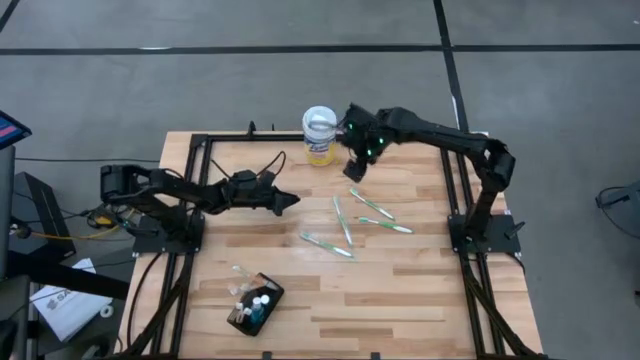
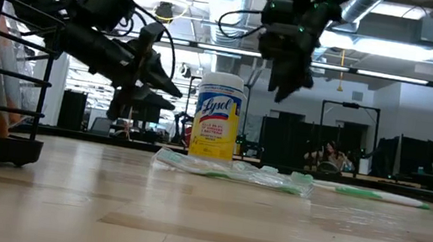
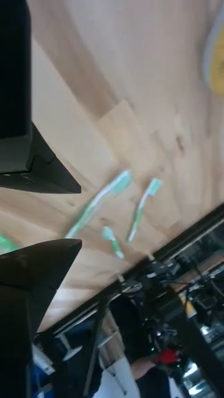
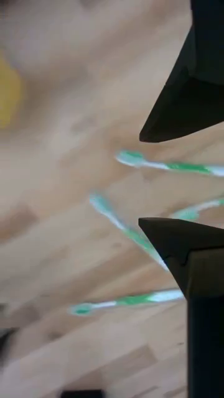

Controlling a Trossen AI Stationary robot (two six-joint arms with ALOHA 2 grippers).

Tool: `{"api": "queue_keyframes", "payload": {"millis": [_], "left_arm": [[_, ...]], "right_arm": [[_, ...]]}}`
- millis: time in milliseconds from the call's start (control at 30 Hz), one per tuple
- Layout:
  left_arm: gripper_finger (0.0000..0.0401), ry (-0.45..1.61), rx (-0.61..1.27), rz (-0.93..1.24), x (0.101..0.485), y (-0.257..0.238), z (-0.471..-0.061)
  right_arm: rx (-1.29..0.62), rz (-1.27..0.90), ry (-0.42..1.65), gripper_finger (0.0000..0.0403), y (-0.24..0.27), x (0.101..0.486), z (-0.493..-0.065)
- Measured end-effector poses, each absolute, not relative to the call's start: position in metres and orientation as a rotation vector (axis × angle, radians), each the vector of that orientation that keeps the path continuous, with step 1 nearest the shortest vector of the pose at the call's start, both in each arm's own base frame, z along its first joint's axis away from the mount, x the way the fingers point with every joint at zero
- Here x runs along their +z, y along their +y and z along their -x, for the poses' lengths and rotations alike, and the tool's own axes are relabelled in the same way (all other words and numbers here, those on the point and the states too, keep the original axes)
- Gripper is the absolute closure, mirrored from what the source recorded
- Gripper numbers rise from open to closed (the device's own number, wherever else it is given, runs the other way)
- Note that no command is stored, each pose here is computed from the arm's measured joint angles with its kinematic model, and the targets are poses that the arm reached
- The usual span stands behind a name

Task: Pick & Place toothbrushing station
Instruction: Put the green toothbrush into the black wire organizer bin

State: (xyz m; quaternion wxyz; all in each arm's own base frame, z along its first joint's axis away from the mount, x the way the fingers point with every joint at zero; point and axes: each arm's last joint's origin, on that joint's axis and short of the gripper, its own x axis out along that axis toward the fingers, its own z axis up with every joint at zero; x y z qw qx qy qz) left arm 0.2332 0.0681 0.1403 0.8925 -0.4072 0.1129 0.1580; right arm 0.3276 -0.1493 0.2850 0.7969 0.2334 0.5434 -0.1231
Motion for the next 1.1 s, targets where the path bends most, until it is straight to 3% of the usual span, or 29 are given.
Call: {"api": "queue_keyframes", "payload": {"millis": [133,300,667,1100], "left_arm": [[0.0278,0.2,0.368,0.782,0.145,0.071,-0.237],[0.0278,0.182,0.398,0.698,0.15,0.077,-0.239],[0.0278,0.176,0.439,0.597,0.151,0.092,-0.234],[0.0278,0.178,0.423,0.6,0.152,0.097,-0.233]], "right_arm": [[-0.216,-0.523,1.233,0.0207,-0.135,0.243,-0.325],[-0.303,-0.622,1.215,0.021,-0.137,0.209,-0.319],[-0.434,-0.767,1.159,0.0214,-0.147,0.205,-0.317],[-0.501,-0.765,1.187,0.0231,-0.151,0.196,-0.314]]}}
